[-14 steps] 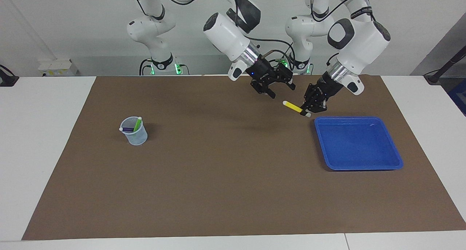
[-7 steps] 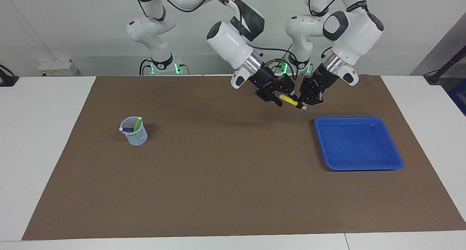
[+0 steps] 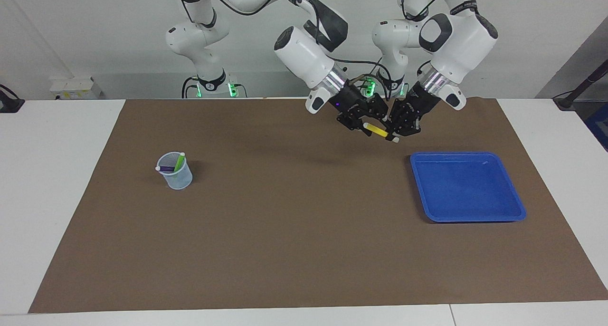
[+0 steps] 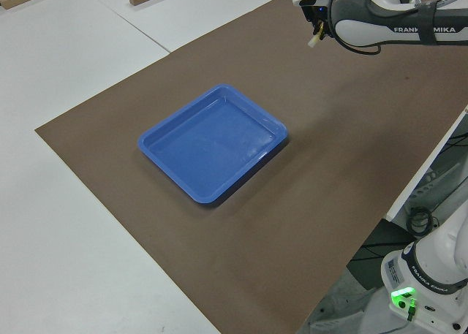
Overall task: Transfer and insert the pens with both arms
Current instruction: 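Grasp the yellow pen tip with the right gripper from the left gripper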
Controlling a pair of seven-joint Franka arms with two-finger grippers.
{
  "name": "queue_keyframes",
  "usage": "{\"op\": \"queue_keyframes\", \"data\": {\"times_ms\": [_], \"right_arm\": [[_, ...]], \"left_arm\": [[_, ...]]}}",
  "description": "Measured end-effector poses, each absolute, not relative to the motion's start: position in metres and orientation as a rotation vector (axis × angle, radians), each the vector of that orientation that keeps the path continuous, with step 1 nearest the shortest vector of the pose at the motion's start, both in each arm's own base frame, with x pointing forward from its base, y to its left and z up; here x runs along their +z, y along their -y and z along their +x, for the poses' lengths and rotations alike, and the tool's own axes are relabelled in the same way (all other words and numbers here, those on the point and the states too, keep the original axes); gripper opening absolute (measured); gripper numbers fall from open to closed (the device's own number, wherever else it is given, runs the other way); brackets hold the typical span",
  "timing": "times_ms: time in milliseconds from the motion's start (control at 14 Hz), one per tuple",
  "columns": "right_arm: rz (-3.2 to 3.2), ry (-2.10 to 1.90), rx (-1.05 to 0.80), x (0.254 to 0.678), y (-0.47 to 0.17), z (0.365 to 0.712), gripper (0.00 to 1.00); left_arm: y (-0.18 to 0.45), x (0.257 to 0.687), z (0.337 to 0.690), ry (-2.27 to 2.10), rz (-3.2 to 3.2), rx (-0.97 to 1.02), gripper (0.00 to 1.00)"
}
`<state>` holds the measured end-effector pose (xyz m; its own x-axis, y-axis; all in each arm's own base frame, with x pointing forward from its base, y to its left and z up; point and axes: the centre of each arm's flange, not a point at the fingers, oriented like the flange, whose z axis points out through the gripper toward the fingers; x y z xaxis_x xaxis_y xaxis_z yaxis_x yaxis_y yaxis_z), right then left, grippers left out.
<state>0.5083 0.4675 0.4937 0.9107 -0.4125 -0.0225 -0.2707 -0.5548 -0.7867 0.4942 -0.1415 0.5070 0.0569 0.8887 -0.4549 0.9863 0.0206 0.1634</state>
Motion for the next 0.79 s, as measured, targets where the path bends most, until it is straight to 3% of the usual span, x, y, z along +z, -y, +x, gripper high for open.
{"op": "queue_keyframes", "data": {"times_ms": [286,572,787], "right_arm": [[-2.193,-0.487,-0.204,0.4917,-0.4676,0.5086,0.60],[-2.200,-0.492,-0.199,0.4871,-0.4661,0.5094,0.18],[-2.200,-0.492,-0.199,0.4871,-0.4659,0.5095,0.17]], "left_arm": [[0.1422,0.5097,0.4930,-1.871,1.902,-0.297,0.17],[0.1380,0.5146,0.4928,-1.875,1.885,-0.285,0.17],[0.1381,0.5147,0.4926,-1.879,1.881,-0.286,0.17]]}}
